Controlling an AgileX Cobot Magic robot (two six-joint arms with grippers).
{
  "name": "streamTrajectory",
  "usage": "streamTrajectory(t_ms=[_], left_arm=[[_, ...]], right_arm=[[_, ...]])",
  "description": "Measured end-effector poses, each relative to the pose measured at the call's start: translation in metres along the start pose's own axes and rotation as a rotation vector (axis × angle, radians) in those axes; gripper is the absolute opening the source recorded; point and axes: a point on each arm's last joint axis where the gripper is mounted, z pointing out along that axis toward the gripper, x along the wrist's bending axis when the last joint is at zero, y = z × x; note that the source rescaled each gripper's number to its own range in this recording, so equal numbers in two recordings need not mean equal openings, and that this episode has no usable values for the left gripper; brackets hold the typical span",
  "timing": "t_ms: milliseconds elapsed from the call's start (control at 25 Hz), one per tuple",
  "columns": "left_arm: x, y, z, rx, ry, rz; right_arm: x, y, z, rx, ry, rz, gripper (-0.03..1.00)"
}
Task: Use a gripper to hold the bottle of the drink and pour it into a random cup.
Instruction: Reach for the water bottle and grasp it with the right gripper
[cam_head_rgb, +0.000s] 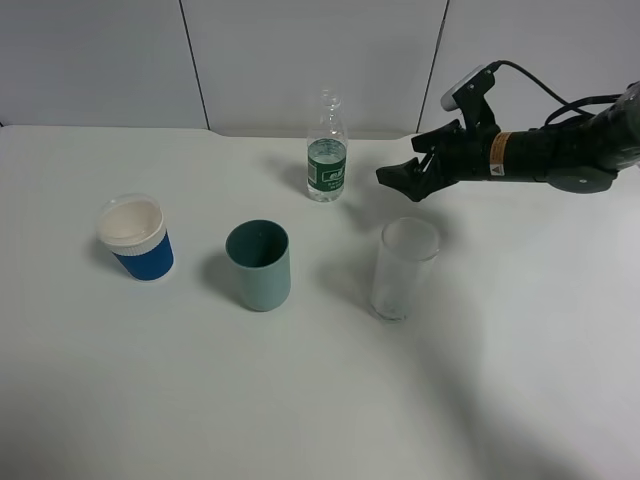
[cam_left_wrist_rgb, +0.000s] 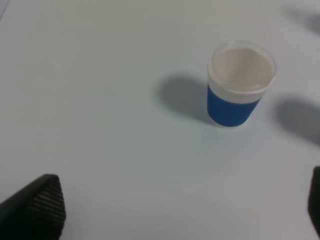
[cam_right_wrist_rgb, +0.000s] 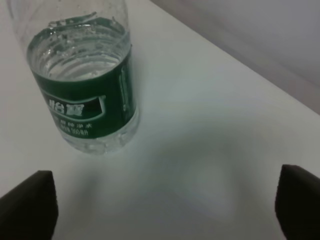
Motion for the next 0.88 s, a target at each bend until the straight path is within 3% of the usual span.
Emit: streamTrajectory(t_ms=[520,880], left_arm=[[0.000,0.000,0.000,0.000,0.000,0.001],[0.000,0.000,0.000,0.000,0.000,0.001]], right_arm=[[0.010,-0.008,0.035,0.005,0.081,-0.063,1.00],[0.021,0.004,0.064,-0.082,0.177,-0.118,1.00]])
